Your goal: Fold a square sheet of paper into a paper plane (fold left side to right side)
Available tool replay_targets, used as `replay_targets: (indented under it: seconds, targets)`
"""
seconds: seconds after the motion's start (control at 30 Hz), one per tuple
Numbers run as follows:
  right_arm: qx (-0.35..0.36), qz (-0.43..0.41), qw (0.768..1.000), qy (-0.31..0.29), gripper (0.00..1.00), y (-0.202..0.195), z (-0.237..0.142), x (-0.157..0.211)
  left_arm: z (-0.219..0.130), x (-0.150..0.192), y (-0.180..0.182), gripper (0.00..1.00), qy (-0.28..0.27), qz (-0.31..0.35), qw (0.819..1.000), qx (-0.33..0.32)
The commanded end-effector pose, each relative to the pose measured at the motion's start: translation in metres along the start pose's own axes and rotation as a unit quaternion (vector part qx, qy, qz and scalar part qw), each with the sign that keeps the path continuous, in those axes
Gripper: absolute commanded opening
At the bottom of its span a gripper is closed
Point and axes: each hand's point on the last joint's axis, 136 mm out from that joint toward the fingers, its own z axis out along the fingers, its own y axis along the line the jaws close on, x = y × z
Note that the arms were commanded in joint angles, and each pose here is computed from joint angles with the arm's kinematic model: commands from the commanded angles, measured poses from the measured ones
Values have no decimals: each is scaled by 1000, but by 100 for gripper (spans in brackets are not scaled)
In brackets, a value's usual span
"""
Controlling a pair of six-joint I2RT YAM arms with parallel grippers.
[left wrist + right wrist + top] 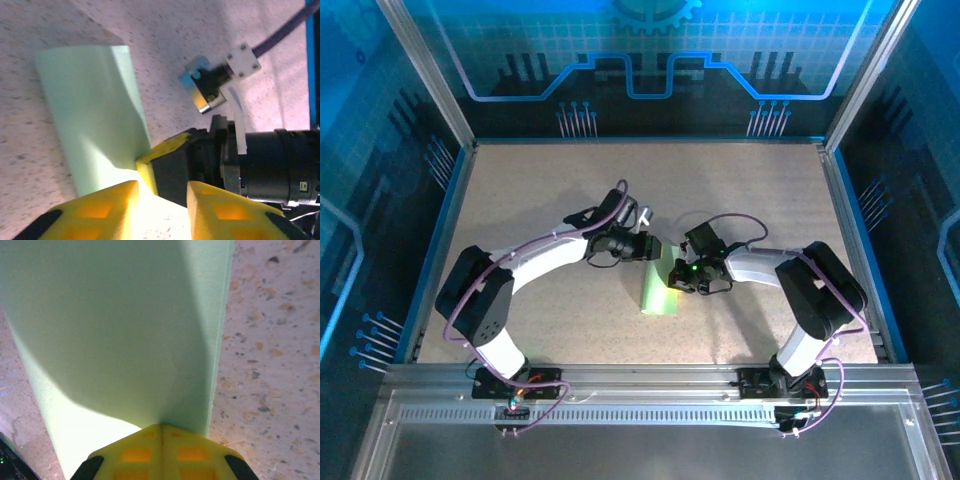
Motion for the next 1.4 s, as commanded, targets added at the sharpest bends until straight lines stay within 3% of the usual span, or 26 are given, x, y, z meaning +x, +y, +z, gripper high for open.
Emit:
replay_targets:
  seconds: [0.0, 0.1, 0.33, 0.53, 0.97, 1.17, 1.37]
  targets:
    - [96, 32, 994, 36, 0, -47, 12, 26, 21, 24, -3, 23, 54, 1, 997, 52]
    - [102, 32, 994, 38, 0, -48, 12, 27, 33, 35, 7, 16, 71, 2, 996, 44]
    - [114, 29, 992, 43, 0, -51, 12, 27, 52, 49, 37, 11, 94, -7, 996, 5]
    - [126, 28, 991, 46, 0, -54, 11, 27, 60, 57, 62, 10, 102, -5, 994, -39]
    - [152, 24, 986, 58, 0, -63, 10, 30, 56, 67, 101, 8, 101, -33, 992, -62]
    - [146, 20, 988, 55, 0, -60, 10, 28, 37, 60, 102, 7, 79, -31, 995, -53]
    - [137, 14, 989, 52, 0, -55, 9, 27, 15, 44, 71, 6, 43, -1, 999, -9]
